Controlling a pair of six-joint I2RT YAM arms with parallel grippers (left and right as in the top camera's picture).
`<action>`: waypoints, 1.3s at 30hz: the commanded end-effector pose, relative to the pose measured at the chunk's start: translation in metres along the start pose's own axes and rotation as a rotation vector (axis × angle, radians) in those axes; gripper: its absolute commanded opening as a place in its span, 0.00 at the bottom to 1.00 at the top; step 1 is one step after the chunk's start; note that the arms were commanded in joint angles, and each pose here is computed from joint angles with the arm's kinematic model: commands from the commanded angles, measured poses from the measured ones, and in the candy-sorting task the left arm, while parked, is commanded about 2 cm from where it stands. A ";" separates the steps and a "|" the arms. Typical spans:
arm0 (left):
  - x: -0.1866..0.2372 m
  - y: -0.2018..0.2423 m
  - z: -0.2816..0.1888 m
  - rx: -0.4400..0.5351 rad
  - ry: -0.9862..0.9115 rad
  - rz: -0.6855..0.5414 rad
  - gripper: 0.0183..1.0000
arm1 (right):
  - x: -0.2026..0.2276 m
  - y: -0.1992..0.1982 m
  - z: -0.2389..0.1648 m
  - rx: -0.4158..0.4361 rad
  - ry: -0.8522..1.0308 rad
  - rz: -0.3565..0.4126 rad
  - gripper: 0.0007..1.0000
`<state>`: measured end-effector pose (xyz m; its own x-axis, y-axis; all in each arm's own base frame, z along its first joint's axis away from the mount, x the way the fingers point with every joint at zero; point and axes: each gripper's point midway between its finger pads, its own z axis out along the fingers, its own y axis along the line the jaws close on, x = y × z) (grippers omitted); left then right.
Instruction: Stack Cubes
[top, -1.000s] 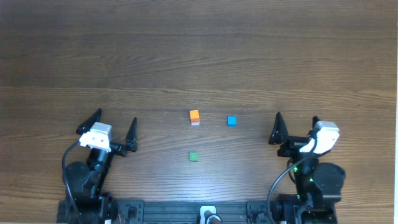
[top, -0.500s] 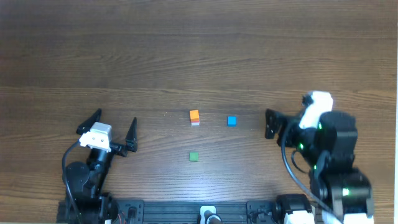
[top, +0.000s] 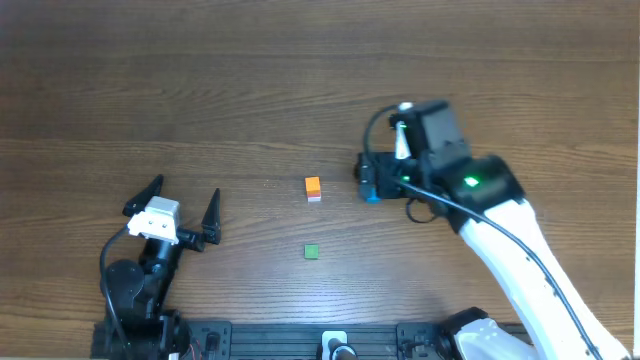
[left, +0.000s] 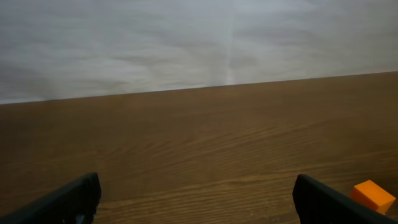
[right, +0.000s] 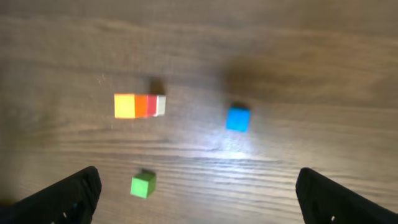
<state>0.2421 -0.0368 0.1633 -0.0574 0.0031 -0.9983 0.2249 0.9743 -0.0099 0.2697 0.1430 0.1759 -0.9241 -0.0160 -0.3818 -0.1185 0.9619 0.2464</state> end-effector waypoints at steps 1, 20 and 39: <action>0.001 0.003 0.000 -0.016 -0.005 0.018 1.00 | 0.007 0.025 0.007 -0.015 0.038 0.015 0.99; 0.001 0.003 0.000 -0.016 -0.005 0.018 1.00 | 0.064 0.084 0.041 0.101 0.106 -0.005 0.99; 0.001 0.003 0.000 -0.016 -0.005 0.018 1.00 | 0.092 0.101 0.083 0.165 0.161 0.000 0.99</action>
<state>0.2422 -0.0364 0.1633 -0.0574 0.0031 -0.9983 0.2227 0.9748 -0.0097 0.2002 0.2572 0.0900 -0.9766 -0.0677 -0.2041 -0.0897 0.9909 0.1003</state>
